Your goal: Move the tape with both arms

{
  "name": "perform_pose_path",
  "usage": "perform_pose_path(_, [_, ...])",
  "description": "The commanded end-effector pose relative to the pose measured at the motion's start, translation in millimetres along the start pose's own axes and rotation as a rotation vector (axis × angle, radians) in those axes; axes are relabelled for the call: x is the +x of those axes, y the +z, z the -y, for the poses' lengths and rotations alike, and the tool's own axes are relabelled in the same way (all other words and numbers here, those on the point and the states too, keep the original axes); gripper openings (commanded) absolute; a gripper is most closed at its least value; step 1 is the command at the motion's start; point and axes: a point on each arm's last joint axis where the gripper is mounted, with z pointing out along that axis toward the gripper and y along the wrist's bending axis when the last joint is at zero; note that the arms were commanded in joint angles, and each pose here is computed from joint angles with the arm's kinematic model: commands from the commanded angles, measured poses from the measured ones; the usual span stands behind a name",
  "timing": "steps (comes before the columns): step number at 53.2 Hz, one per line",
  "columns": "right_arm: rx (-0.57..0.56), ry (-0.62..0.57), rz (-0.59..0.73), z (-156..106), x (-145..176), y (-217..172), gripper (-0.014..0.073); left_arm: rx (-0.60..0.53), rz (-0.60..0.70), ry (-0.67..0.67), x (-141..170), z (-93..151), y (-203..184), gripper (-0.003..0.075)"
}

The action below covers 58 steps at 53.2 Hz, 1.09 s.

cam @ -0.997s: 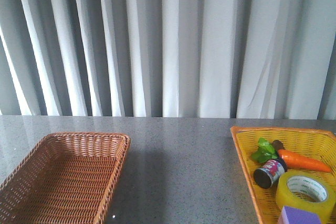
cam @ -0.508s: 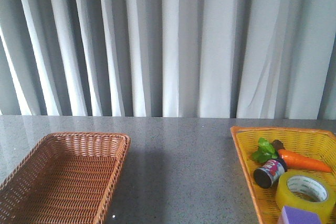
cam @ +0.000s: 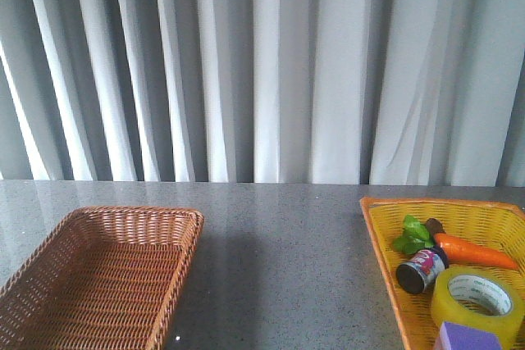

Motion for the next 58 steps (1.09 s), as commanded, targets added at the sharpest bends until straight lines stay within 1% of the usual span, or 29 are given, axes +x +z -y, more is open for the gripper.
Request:
perform_pose_path(1, [0.003, -0.014, 0.088, 0, -16, -6, 0.0659, 0.017, 0.06, -0.011, -16, 3, -3, 0.0536])
perform_pose_path(3, [0.003, -0.014, 0.09, 0, -17, -6, 0.0667, 0.017, 0.054, -0.011, -15, 3, -1, 0.0561])
perform_pose_path(6, [0.004, -0.01, 0.118, 0, -19, -6, 0.0664, 0.016, 0.05, -0.012, -14, 3, 1, 0.0577])
perform_pose_path(13, [0.001, 0.018, 0.149, 0, -24, -8, 0.064, 0.016, 0.043, -0.023, -13, 3, 5, 0.0577])
perform_pose_path(17, [0.01, -0.023, 0.114, 1, -27, -4, 0.0617, 0.016, 0.039, -0.022, -11, 3, 7, 0.0577])
perform_pose_path(20, [0.023, -0.067, 0.048, 3, -30, 5, 0.0597, 0.015, 0.031, -0.022, -10, 3, 10, 0.0577])
perform_pose_path(24, [0.037, -0.094, -0.089, 5, -34, 27, 0.0574, 0.011, 0.011, -0.022, -7, 3, 12, 0.0577])
perform_pose_path(30, [0.06, -0.064, -0.3, 9, -41, 60, 0.0557, 0.0, -0.032, -0.02, -1, 2, 17, 0.0577])
perform_pose_path(33, [0.075, -0.036, -0.435, 13, -36, 82, 0.0557, -0.005, -0.058, -0.02, 2, 1, 21, 0.0577])
perform_pose_path(40, [0.1, -0.02, -0.657, 22, -22, 124, 0.0557, -0.022, -0.128, -0.019, 11, 0, 25, 0.0577])
perform_pose_path(43, [0.104, -0.029, -0.683, 23, -15, 137, 0.0557, -0.029, -0.154, -0.018, 13, -1, 26, 0.0577])
perform_pose_path(50, [0.139, -0.105, -0.737, 31, 6, 162, 0.0557, -0.036, -0.182, -0.018, 16, -1, 25, 0.0577])
perform_pose_path(54, [0.149, -0.071, -0.8, 40, 23, 175, 0.0557, -0.036, -0.182, -0.018, 16, -1, 25, 0.0577])
perform_pose_path(58, [0.138, 0.002, -0.857, 51, 40, 186, 0.0557, -0.036, -0.182, -0.018, 16, -1, 25, 0.0577])
